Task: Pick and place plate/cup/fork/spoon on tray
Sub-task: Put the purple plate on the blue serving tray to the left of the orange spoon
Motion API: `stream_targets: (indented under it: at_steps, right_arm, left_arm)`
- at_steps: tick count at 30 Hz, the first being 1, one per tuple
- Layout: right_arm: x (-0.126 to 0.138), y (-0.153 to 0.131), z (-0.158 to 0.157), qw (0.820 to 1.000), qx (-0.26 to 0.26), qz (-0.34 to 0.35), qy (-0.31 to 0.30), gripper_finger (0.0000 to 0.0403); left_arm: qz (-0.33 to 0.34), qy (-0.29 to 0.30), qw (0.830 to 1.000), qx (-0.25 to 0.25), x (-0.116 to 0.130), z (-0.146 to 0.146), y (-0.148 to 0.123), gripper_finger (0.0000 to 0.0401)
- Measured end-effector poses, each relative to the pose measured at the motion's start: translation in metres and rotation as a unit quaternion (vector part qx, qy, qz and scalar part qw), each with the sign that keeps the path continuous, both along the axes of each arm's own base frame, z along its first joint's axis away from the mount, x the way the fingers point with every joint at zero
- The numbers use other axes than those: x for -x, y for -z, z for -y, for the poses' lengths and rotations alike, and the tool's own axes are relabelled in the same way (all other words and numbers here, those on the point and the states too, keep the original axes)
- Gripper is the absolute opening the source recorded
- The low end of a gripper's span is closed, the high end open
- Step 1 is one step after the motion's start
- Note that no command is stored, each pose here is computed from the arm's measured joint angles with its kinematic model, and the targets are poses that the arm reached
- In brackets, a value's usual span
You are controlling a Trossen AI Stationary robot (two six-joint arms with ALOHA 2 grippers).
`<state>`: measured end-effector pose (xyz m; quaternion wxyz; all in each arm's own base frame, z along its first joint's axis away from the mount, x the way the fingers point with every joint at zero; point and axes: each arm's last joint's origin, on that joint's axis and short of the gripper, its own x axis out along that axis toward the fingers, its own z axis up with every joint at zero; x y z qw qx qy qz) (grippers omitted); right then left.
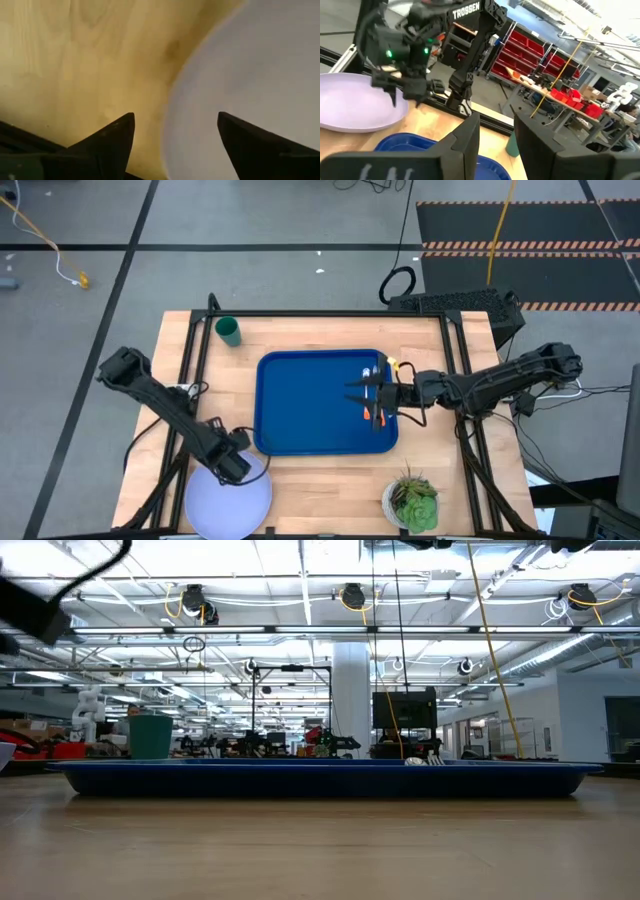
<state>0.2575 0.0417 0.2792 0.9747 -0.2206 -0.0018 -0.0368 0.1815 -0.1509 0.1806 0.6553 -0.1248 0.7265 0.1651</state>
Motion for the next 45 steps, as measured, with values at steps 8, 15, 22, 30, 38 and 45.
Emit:
stream_targets:
  at_steps: [8, 15, 22, 30, 38, 45]
  right_arm:
    - [0.0, 0.001, -0.001, 1.0, -0.001, -0.004, -0.002, 0.0116]
    - [0.0, 0.002, -0.001, 1.0, 0.001, -0.009, -0.001, 0.0116]
    - [0.0, 0.002, -0.001, 1.0, 0.002, -0.01, 0.0, 0.0116]
    - [0.0, 0.003, 0.001, 0.999, 0.011, -0.016, 0.029, 0.0116]
    - [0.005, 0.0, 0.002, 0.999, 0.021, -0.019, 0.04, 0.0116]
    - [0.017, -0.012, -0.004, 1.0, 0.021, 0.0, 0.023, 0.0116]
  left_arm:
    - [-0.015, -0.028, 0.998, 0.052, 0.015, -0.01, 0.042, 0.0264]
    - [-0.044, -0.04, 0.991, 0.118, 0.015, -0.008, 0.047, 0.0054]
    - [-0.041, -0.029, 0.989, 0.138, 0.005, -0.002, 0.034, 0.0024]
    - [0.056, -0.021, 0.985, 0.159, -0.017, 0.003, -0.007, 0.0007]
    - [0.168, -0.049, 0.973, 0.148, -0.028, -0.014, -0.048, 0.0007]
    - [0.198, -0.111, 0.965, 0.127, -0.044, -0.053, -0.054, 0.0007]
